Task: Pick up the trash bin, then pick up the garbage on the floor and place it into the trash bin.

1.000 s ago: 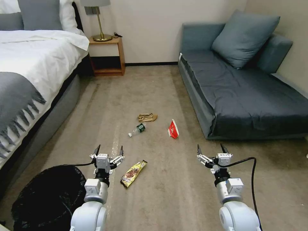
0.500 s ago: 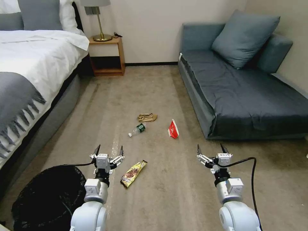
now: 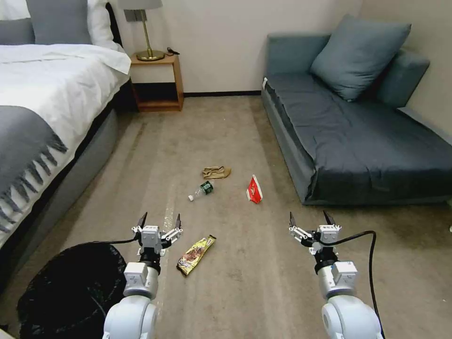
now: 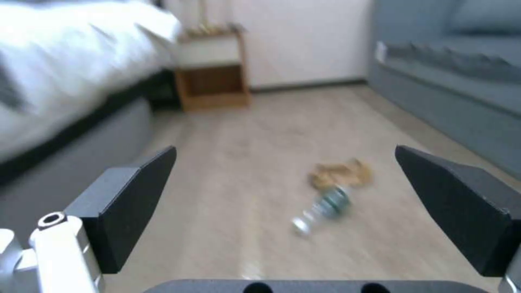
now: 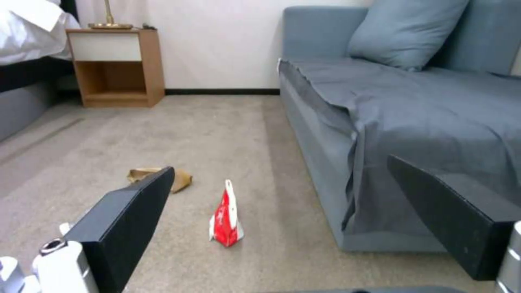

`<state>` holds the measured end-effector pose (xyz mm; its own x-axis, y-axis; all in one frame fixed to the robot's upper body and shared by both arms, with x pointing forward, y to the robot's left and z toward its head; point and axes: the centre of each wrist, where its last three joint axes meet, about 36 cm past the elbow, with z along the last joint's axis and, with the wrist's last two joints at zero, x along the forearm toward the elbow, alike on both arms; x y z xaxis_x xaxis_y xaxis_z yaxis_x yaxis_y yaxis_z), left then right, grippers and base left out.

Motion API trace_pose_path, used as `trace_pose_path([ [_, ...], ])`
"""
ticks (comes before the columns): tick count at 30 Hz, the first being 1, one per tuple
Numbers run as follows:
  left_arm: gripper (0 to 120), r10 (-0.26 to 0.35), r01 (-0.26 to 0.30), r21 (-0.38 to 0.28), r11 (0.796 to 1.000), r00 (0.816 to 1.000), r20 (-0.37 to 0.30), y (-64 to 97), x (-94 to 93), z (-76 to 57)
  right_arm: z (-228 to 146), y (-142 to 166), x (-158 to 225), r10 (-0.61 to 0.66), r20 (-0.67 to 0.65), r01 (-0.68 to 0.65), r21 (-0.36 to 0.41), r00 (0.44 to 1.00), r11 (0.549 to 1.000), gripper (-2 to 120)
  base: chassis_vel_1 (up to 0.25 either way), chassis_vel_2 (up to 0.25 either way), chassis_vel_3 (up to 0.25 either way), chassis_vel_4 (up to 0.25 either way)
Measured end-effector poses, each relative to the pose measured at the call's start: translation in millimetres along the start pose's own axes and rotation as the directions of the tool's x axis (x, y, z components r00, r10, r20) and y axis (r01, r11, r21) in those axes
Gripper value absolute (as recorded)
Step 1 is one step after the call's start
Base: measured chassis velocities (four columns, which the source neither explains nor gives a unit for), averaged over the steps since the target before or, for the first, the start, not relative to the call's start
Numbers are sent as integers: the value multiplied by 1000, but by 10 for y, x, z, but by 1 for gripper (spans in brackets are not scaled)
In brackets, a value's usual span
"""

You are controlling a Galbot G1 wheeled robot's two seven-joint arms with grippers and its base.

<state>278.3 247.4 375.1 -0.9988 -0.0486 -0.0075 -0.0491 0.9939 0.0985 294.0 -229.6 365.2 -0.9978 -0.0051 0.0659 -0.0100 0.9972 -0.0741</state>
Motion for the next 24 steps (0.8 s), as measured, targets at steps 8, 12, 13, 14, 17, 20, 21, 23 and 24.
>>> trace_pose_path([
  [8,100,-35,41,-43,998,992,120,289,419,-171,-75,380,595,11,137,-7,-33,991,999,100,0,0,0,0],
  [12,100,2,2,-50,999,995,96,292,445,-137,-188,559,914,37,218,-23,-67,975,997,100,0,0,0,0],
  [13,100,2,2,-50,999,995,96,292,445,-137,-188,559,914,37,218,-23,-67,975,997,100,0,0,0,0],
  [14,100,12,-8,-50,999,996,85,290,451,-112,-228,605,1004,47,241,-29,-78,969,997,100,0,0,0,0],
  [17,100,25,-22,-47,999,997,72,279,457,-72,-220,646,1081,65,238,-39,-113,969,993,100,0,0,0,0],
  [20,100,44,-42,-39,998,997,57,248,469,-32,-207,651,1070,70,228,-41,-133,971,990,100,0,0,0,0],
  [21,100,50,-48,-36,998,997,55,238,473,-27,-209,650,1055,70,224,-40,-134,972,990,100,0,0,0,0],
  [23,100,54,-52,-34,998,997,53,231,477,-24,-213,648,1045,69,222,-39,-135,973,990,100,0,0,0,0],
  [24,100,56,-54,-33,998,997,52,229,480,-23,-216,648,1035,68,220,-39,-137,973,990,100,0,0,0,0],
])
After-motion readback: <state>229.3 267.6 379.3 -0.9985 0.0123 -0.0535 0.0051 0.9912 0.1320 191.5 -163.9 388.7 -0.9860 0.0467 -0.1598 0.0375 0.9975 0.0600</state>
